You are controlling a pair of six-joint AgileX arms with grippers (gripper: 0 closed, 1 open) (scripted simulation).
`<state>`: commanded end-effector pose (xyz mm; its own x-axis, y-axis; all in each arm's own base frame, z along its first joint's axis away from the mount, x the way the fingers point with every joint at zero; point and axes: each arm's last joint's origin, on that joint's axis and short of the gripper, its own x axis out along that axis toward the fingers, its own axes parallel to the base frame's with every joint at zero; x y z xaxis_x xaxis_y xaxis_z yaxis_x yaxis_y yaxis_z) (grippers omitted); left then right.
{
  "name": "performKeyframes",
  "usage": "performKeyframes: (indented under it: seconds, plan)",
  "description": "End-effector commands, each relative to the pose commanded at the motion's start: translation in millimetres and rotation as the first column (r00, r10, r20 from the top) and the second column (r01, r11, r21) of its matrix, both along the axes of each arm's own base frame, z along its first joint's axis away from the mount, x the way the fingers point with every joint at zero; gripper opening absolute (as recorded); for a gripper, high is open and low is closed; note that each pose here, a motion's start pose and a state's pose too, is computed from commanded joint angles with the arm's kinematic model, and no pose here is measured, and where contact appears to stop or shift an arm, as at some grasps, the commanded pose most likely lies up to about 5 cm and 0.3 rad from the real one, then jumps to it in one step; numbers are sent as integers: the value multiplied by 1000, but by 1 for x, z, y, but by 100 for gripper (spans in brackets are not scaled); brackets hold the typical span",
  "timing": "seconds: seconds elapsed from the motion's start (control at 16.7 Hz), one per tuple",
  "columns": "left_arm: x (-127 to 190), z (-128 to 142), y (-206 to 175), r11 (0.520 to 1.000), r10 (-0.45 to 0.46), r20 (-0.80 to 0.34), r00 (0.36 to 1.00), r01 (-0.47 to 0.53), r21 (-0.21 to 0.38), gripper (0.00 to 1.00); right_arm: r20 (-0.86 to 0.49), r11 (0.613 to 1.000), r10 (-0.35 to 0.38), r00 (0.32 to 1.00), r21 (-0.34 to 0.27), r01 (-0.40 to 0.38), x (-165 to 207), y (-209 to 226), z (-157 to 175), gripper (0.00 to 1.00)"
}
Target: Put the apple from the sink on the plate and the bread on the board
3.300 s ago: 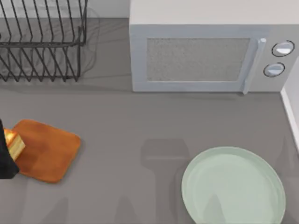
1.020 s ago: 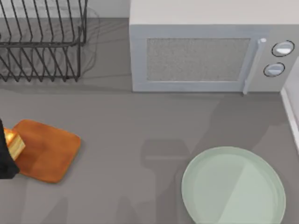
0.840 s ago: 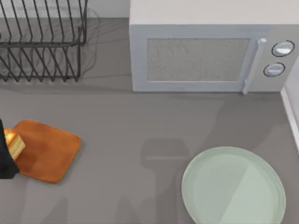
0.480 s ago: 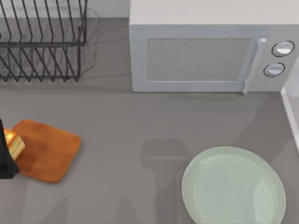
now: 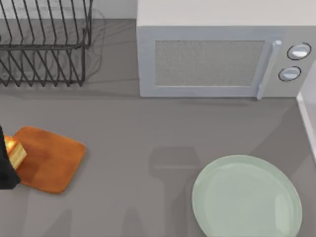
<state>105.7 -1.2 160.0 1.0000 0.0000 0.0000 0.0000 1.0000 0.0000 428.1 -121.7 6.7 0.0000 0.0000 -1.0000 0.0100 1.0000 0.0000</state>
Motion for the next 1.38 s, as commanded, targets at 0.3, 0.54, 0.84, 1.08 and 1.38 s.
performKeyframes:
  seconds: [0.3,0.54,0.84,1.08,1.38]
  plan:
    - [0,0,0,1000,0,0,1000,0,0,100,0,1000,0,1000,0,0,0,0,0,62]
    - [0,0,0,1000,0,0,1000,0,0,100,0,1000,0,1000,0,0,0,0,0,32]
    - [0,0,0,1000,0,0,1000,0,0,100,0,1000,0,1000,0,0,0,0,0,0]
    - [0,0,0,1000,0,0,1000,0,0,100,0,1000,0,1000,0,0,0,0,0,0]
    - [0,0,0,1000,0,0,1000,0,0,100,49,1000,-4,999,-1,4,6,0,29,0]
